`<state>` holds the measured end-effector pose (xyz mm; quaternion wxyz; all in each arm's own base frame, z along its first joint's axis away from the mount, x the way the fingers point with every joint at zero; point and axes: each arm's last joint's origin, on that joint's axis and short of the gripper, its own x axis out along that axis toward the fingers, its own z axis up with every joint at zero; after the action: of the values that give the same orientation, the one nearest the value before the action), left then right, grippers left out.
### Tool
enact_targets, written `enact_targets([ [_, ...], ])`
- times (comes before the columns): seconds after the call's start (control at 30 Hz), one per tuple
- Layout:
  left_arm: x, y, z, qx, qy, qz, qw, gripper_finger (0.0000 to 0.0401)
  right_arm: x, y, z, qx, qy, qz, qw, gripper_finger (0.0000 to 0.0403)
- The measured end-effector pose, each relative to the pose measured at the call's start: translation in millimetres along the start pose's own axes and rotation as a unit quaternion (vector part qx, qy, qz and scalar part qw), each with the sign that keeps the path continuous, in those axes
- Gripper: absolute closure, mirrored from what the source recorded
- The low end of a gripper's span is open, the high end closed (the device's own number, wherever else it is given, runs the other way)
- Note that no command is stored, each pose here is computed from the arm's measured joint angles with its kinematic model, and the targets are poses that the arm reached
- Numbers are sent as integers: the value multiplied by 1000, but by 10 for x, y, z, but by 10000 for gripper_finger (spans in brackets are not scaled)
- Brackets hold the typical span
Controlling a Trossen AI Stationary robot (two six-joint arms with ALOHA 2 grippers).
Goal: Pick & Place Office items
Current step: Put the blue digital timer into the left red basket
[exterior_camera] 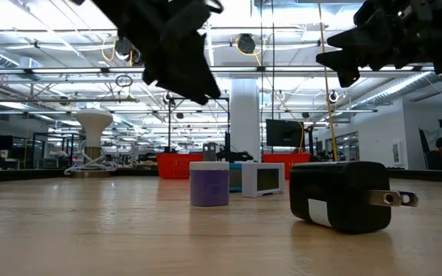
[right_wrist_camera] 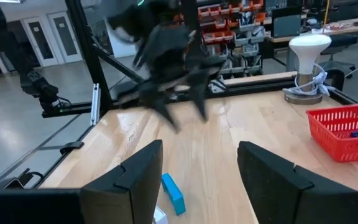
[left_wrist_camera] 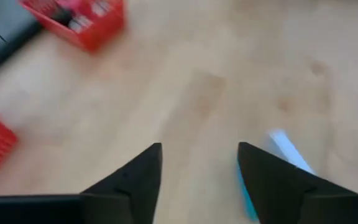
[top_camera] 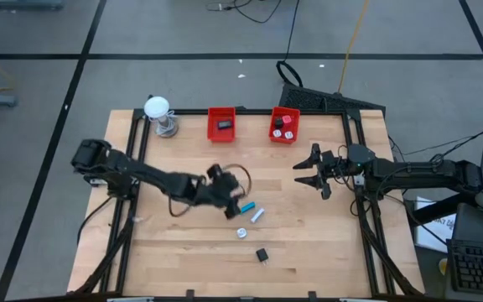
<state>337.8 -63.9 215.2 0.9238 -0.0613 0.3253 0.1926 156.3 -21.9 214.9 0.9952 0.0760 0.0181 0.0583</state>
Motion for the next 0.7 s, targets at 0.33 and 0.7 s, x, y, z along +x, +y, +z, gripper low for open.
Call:
enact_targets([
  [0.33,348,-496,-135,34,66,-20,997,126,0,1,4,-1,-2,0,1000,206],
  [0.7,583,-523,-377,13,130,-26,991,149,0,-1,-6,1,3,0,1000,206],
])
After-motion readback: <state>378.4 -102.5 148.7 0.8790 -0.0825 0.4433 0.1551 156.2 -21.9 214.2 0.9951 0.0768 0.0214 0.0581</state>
